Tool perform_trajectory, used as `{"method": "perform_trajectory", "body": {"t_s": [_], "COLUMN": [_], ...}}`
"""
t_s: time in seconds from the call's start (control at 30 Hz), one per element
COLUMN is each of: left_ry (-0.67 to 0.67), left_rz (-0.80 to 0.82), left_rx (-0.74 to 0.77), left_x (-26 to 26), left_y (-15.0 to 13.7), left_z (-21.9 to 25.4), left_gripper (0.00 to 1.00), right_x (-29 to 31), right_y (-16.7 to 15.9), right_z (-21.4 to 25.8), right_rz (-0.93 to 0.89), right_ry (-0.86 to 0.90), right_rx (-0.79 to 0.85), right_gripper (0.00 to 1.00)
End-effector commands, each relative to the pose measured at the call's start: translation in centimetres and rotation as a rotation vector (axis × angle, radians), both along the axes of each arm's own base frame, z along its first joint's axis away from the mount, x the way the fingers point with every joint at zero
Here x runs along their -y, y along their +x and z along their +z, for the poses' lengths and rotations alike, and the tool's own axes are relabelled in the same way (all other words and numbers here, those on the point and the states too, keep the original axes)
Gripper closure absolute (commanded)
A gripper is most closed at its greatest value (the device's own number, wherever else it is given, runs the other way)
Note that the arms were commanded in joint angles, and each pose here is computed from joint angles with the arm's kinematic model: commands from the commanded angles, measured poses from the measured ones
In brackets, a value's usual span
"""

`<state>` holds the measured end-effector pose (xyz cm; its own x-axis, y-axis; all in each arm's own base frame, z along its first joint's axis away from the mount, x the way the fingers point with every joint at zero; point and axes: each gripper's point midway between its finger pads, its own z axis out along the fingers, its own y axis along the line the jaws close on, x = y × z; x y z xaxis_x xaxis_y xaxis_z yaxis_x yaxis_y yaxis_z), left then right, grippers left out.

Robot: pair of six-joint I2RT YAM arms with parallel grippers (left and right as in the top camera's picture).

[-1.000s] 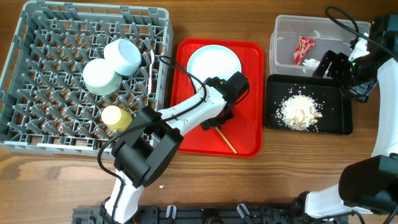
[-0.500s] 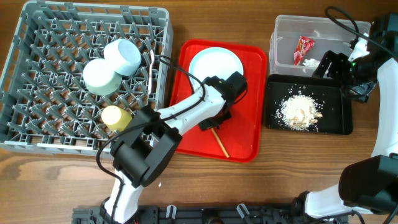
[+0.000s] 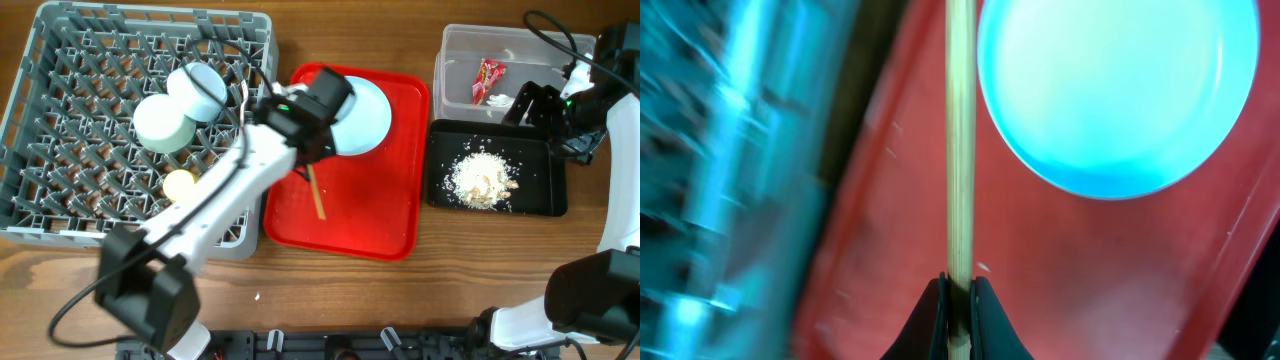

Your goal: Sort waste into correct bins and load items into the dishwasher rack

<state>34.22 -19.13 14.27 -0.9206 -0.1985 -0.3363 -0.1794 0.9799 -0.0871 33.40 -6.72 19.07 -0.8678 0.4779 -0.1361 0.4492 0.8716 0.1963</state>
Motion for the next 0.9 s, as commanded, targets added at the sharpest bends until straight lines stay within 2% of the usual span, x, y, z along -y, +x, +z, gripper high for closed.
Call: {"method": "perform_trajectory", "body": {"t_s": [0.0, 0.2, 0.37, 0.53, 0.87], "left_ry": [0.112, 0.151, 0.189, 0.192, 0.197], "left_rz": [-0.176, -0.126, -0.171, -0.254, -0.257], "left_rx": [0.062, 0.065, 0.078, 0.092, 0.026], "left_x": [-4.3, -9.7, -11.9, -11.7, -11.4], "left_y": [1.8, 3.8, 4.9, 5.5, 6.6], "left_z": [2.3, 2.5, 2.7, 2.5, -1.0], "left_gripper": [0.96, 0.96, 0.96, 0.96, 0.96], "right_x": [-0.4, -0.4, -0.4, -0.4, -0.4], "right_y": [0.0, 0.0, 0.0, 0.0, 0.0], "right_z": [1.1, 1.1, 1.1, 1.1, 1.1], "right_rz": [-0.006, -0.006, -0.007, -0.009, -0.009], "right_ry": [0.009, 0.009, 0.009, 0.010, 0.010], "right_rx": [0.036, 0.036, 0.036, 0.036, 0.035], "right_gripper": [0.00, 0.00, 0.00, 0.00, 0.00]}}
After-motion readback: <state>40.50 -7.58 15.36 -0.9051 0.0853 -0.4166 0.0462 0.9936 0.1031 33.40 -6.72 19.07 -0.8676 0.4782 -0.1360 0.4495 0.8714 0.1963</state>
